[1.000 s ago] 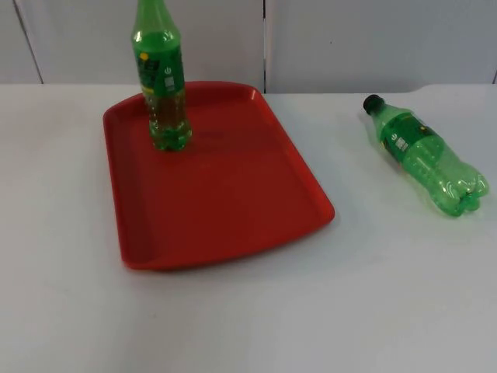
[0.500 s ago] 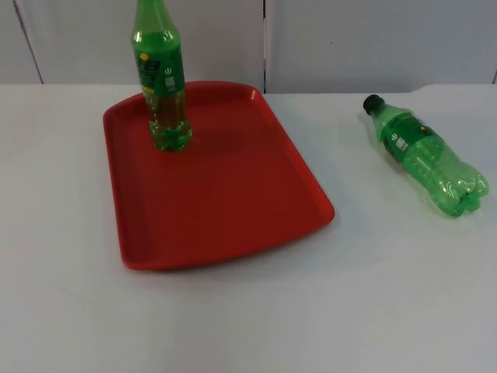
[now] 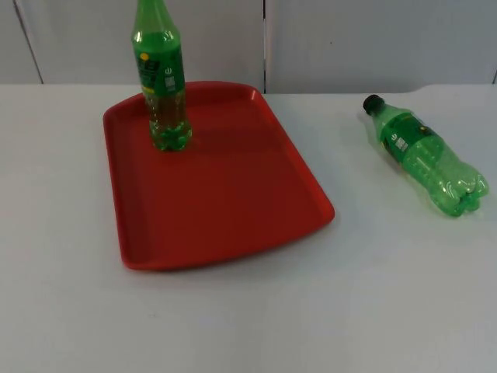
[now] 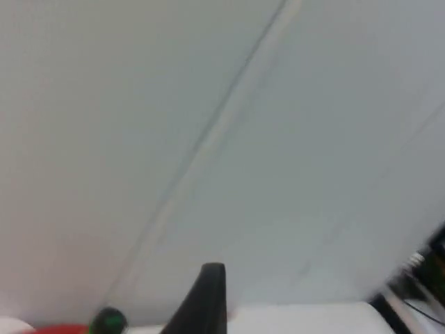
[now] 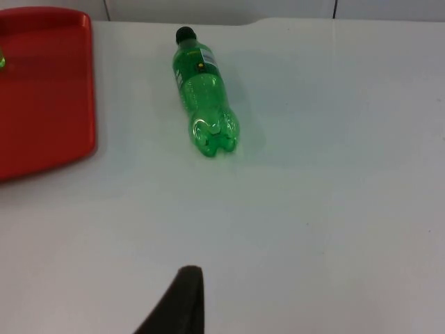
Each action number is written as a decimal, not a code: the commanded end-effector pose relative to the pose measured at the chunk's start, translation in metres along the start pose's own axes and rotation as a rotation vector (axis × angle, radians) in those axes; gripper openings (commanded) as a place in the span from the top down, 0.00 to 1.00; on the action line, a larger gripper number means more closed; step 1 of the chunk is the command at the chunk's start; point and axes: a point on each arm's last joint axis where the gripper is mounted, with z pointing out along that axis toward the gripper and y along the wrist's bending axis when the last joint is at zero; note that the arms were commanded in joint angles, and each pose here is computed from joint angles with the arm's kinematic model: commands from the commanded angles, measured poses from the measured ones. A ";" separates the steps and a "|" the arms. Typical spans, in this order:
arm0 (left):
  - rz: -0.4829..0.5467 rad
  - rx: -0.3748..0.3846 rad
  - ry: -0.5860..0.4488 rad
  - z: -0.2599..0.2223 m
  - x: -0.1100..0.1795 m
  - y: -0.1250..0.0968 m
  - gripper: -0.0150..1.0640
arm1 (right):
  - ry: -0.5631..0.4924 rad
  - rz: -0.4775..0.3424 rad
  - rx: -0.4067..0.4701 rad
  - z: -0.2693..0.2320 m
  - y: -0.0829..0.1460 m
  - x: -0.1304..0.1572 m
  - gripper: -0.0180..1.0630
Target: Place the bottle upright on the tray.
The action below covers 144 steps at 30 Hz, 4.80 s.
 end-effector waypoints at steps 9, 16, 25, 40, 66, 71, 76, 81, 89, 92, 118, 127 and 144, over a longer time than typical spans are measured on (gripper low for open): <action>0.252 -0.573 -0.427 -0.054 -0.021 0.012 0.14 | -0.007 0.006 0.005 0.000 0.000 0.000 0.01; 0.439 -0.693 -0.368 -0.074 0.005 0.010 0.14 | -0.007 0.006 0.005 0.000 0.000 0.000 0.01; 0.396 -1.155 -0.306 -0.099 0.048 0.040 0.14 | -0.007 0.006 0.005 0.000 0.000 0.000 0.01; 0.370 -0.859 0.077 -0.065 0.093 -0.002 0.14 | -0.007 0.006 0.005 0.000 0.000 0.000 0.01; 0.320 -0.636 0.162 -0.155 0.127 -0.064 0.14 | -0.007 0.006 0.005 0.000 0.000 0.000 0.01; 0.338 -0.540 0.209 -0.166 0.137 -0.076 0.14 | -0.007 0.006 0.005 0.000 0.000 0.000 0.01; 0.353 -0.539 0.237 -0.177 0.143 -0.079 0.14 | -0.007 0.006 0.005 0.000 0.000 0.000 0.01; 0.329 -0.562 0.325 -0.182 0.153 -0.076 0.14 | -0.007 0.006 0.005 0.000 0.000 0.000 0.01; 0.273 -0.593 0.491 -0.178 0.180 -0.060 0.14 | -0.009 -0.012 0.038 0.000 -0.003 0.000 0.01; 0.246 -0.569 0.501 -0.178 0.198 -0.054 0.14 | -0.009 -0.027 0.063 0.000 -0.005 0.000 0.01; 0.370 -0.474 0.207 -0.231 0.242 -0.060 0.14 | -0.009 -0.022 0.051 0.000 -0.004 0.000 0.01; 0.374 -0.469 0.209 -0.231 0.242 -0.060 0.14 | -0.011 -0.030 0.051 0.000 -0.004 0.000 0.01; 0.374 -0.469 0.209 -0.231 0.242 -0.060 0.14 | -0.030 -0.035 0.056 -0.005 -0.005 -0.024 0.03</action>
